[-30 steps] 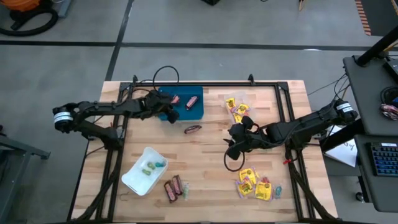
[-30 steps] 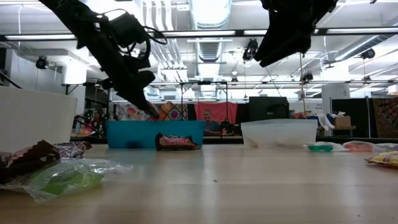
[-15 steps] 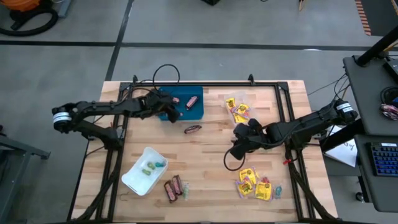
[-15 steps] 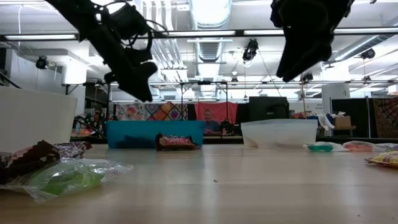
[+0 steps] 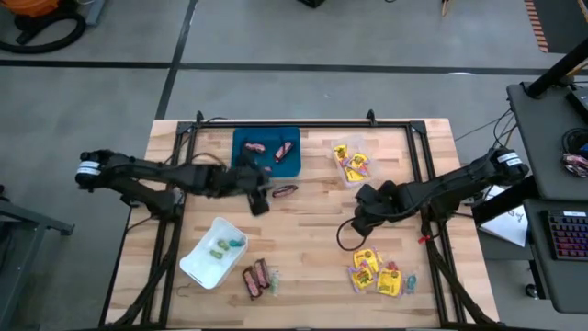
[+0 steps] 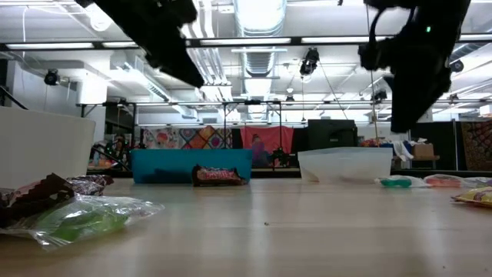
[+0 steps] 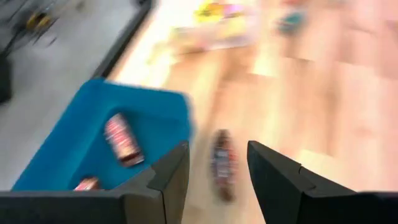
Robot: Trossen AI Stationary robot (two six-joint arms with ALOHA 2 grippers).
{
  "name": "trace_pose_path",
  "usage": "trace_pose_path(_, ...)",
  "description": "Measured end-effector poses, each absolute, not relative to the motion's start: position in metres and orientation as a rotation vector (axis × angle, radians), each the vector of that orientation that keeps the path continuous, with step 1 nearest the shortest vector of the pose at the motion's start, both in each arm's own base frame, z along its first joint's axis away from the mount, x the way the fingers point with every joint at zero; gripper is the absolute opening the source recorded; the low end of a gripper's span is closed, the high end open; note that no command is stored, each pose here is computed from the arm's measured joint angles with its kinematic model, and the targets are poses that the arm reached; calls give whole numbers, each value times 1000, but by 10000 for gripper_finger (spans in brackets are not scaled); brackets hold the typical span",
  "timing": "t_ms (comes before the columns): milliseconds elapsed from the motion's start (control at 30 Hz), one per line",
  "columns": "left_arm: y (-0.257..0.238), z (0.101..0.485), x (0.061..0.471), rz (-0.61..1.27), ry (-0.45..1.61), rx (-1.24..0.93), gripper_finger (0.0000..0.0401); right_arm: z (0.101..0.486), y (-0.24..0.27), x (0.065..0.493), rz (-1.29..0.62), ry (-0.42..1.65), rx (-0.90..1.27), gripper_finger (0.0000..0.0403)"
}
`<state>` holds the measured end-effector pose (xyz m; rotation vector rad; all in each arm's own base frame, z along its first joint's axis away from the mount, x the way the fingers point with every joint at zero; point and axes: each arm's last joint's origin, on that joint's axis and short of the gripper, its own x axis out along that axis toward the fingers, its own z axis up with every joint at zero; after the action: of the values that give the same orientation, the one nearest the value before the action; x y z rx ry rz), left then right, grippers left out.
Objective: Sort candy
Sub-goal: Put the blue gummy into the white bin
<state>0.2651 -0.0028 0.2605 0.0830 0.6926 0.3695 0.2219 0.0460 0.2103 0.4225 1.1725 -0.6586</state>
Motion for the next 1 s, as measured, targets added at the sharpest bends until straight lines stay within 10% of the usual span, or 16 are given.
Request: trace_pose_path(1000,-72,302,233,430,405,189,146,135,12,232,-751,1432,250,200)
